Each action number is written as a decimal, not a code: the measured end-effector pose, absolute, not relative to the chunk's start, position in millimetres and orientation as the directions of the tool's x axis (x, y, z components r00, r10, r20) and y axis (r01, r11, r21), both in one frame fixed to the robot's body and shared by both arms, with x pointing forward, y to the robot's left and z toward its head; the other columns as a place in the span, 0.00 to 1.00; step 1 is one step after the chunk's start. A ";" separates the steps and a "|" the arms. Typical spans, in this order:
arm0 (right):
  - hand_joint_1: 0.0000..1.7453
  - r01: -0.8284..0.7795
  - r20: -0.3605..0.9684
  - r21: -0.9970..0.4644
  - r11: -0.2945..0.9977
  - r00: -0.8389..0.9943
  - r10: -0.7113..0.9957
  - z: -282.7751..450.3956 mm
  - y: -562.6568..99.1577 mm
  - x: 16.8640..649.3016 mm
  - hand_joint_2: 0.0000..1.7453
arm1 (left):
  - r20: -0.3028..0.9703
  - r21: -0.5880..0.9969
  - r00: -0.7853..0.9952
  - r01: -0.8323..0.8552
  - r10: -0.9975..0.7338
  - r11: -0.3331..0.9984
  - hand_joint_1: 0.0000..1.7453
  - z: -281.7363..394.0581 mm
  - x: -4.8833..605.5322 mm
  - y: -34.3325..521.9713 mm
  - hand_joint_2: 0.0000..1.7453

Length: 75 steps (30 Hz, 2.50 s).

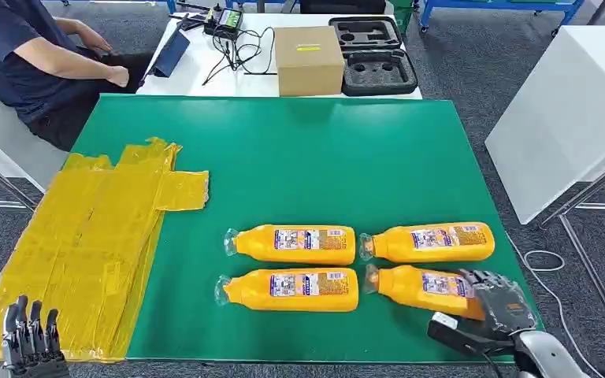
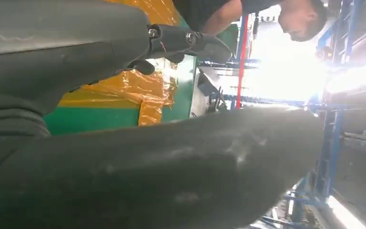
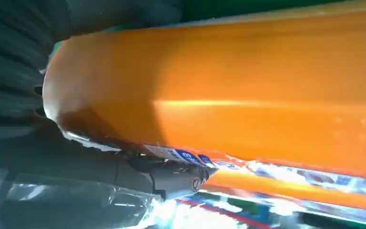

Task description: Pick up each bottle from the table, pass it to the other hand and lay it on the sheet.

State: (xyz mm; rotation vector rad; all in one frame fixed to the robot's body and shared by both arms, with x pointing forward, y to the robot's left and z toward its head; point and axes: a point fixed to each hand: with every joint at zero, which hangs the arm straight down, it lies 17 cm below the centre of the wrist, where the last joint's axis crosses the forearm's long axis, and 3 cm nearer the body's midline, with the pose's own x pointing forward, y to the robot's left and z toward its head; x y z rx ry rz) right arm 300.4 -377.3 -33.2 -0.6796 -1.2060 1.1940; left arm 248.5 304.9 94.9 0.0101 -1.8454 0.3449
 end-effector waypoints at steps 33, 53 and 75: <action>0.97 0.156 0.376 -0.877 0.454 -0.365 0.852 216.3 -385.9 288.2 1.00 | 0.923 -0.199 -0.365 -0.177 0.124 0.964 0.00 130.1 251.2 306.7 1.00; 0.97 0.176 0.603 -0.609 0.773 -0.531 0.595 226.7 -127.9 405.3 1.00 | 0.820 -0.273 -0.439 0.262 0.367 0.925 0.00 215.8 353.1 124.1 1.00; 0.90 0.233 0.577 -0.558 0.797 -0.581 0.574 262.0 -104.5 420.8 1.00 | 0.766 -0.420 -0.263 0.487 0.587 0.766 0.00 224.4 392.0 46.0 1.00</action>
